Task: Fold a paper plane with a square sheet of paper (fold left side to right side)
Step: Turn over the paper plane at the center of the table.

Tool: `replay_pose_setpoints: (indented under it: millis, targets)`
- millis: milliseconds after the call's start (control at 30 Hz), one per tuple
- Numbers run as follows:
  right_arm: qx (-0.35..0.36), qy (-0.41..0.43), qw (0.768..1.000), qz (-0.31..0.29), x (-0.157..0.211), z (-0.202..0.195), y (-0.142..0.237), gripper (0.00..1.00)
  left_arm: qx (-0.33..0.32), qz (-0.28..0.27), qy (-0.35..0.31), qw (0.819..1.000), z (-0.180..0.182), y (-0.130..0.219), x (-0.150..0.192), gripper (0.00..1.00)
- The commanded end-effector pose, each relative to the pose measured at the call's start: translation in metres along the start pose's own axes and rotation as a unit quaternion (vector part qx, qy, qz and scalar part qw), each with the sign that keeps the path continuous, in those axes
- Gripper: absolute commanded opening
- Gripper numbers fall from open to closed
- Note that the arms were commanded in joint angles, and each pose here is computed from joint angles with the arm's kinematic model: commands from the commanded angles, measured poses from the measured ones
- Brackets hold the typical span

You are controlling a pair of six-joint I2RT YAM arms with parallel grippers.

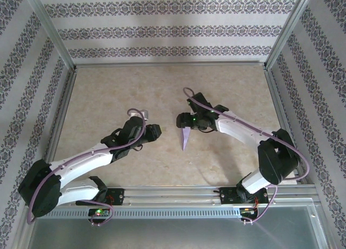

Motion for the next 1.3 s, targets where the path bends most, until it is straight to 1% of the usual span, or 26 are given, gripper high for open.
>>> replay_pose_setpoints:
  millis: [0,233,367,433,567,700,767,900,1000,1100,1167,1200,1267]
  targets:
    - [0.119,0.033,0.992,0.022,0.015,-0.027,-0.015,0.73,-0.038,-0.007,-0.013,0.999,0.021,0.004,-0.001,0.30]
    - [0.165,0.054,0.984,0.031,0.011,-0.021,-0.048,0.59,-0.037,0.001,-0.006,0.999,0.027,0.006,0.001,0.30]
    - [0.185,0.060,0.981,0.030,0.008,-0.024,-0.059,0.52,-0.039,0.002,0.000,0.999,0.031,0.007,0.003,0.30]
    - [0.192,0.063,0.979,0.032,0.009,-0.026,-0.062,0.46,-0.040,0.003,0.001,0.999,0.033,0.008,0.004,0.30]
    - [0.202,0.069,0.976,0.032,0.011,-0.029,-0.062,0.35,-0.043,0.005,0.002,0.999,0.035,0.009,0.004,0.30]
    - [0.212,0.076,0.974,0.029,0.011,-0.031,-0.057,0.20,-0.045,0.003,-0.001,0.999,0.035,0.011,0.001,0.30]
    - [0.215,0.082,0.973,0.021,0.009,-0.030,-0.049,0.14,-0.047,-0.003,-0.001,0.999,0.035,0.013,-0.003,0.31]
    - [0.212,0.097,0.972,-0.010,-0.002,-0.022,-0.024,0.01,-0.052,-0.014,-0.002,0.999,0.035,0.018,-0.012,0.32]
    - [0.188,0.105,0.976,-0.041,-0.010,-0.013,-0.002,0.00,-0.054,-0.022,0.002,0.998,0.036,0.022,-0.017,0.32]
    - [0.139,0.107,0.981,-0.079,-0.017,0.000,0.022,0.00,-0.055,-0.031,0.019,0.998,0.040,0.026,-0.023,0.33]
    - [0.088,0.101,0.986,-0.100,-0.021,0.009,0.035,0.00,-0.046,-0.036,0.036,0.998,0.041,0.029,-0.026,0.36]
    - [0.046,0.092,0.989,-0.106,-0.022,0.016,0.040,0.00,-0.035,-0.039,0.048,0.997,0.040,0.030,-0.029,0.38]
    - [-0.050,0.065,0.990,-0.119,-0.024,0.028,0.049,0.00,-0.006,-0.047,0.071,0.996,0.036,0.032,-0.036,0.46]
Point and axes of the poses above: each hand's point on the last joint's axis, 136 mm out from that joint toward the fingers, its own y axis back along the fingers, its own z axis along the line the jaws close on, x = y × z, the point moved 1 cm from there along y, back along the fingers, and after that the axes turned 4 degrees about -y, right-handed, at the moved point
